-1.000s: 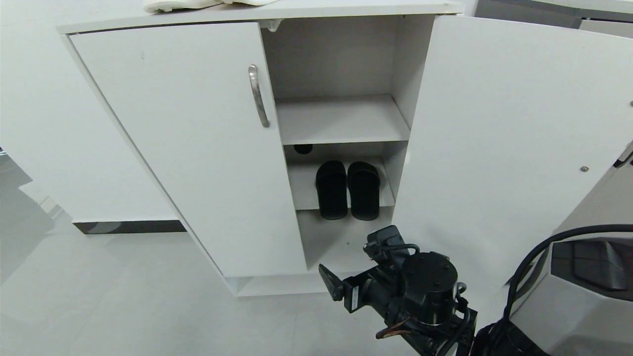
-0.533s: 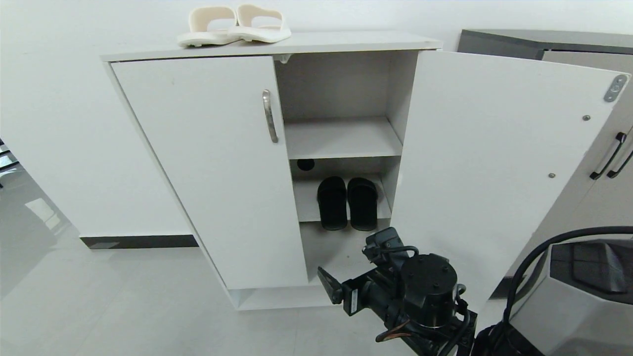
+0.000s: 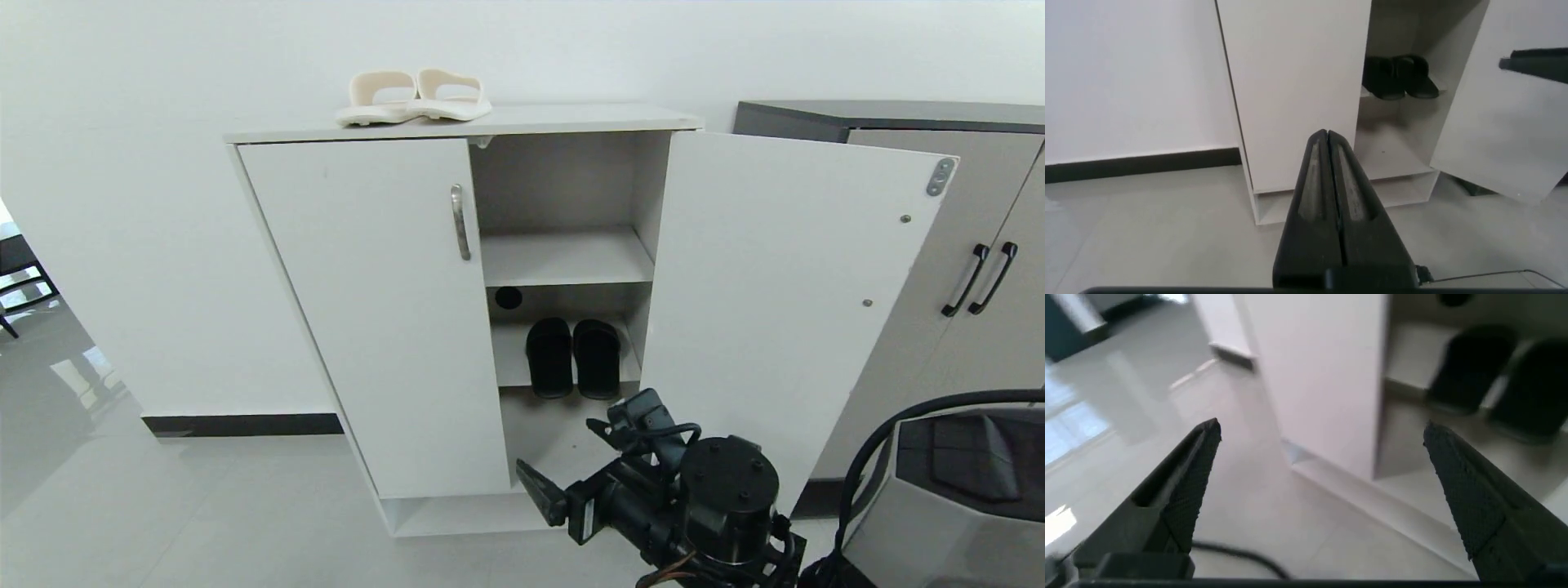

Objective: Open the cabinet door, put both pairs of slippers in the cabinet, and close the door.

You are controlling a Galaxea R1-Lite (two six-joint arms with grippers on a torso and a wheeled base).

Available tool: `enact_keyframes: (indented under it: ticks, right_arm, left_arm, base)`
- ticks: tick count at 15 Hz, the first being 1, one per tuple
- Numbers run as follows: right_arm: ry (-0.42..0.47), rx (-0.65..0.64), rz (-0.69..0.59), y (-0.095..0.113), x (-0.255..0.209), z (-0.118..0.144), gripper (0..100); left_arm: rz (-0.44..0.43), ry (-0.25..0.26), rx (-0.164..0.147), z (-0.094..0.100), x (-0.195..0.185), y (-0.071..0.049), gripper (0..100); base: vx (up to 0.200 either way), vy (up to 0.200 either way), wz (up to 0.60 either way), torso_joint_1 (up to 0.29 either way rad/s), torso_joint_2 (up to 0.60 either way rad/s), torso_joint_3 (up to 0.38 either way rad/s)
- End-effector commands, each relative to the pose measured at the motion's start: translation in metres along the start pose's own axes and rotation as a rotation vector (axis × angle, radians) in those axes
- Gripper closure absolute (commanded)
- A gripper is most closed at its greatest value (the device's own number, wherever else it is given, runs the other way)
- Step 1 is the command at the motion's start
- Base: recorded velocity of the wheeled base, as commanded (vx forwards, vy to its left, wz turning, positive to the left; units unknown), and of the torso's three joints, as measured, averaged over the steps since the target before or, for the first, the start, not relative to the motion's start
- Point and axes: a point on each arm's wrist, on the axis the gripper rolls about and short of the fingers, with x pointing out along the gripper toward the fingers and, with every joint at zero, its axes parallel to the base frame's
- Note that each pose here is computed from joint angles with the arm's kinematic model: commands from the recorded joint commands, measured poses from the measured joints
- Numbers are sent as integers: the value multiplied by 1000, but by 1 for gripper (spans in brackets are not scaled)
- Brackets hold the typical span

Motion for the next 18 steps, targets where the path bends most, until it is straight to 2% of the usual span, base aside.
enact_keyframes:
  ticks: [1, 5, 7, 18]
  right_arm:
    - [41, -10, 92, -2, -15, -12, 0]
    - [162, -56, 311, -6, -43, -21, 0]
    - [177, -105, 313, -8, -46, -26, 0]
    - [187, -109, 314, -8, -48, -27, 0]
  left_arm:
    - [-2, 1, 2, 0, 0, 0, 100]
    - [-2, 1, 1, 0, 0, 0, 100]
    - [-2, 1, 2, 0, 0, 0, 100]
    - [0, 1, -1, 0, 0, 0, 100]
  base:
    - [0, 0, 0, 0, 0, 0]
    - [0, 0, 0, 0, 0, 0]
    - [0, 0, 0, 0, 0, 0]
    - [0, 200, 0, 2, -1, 2]
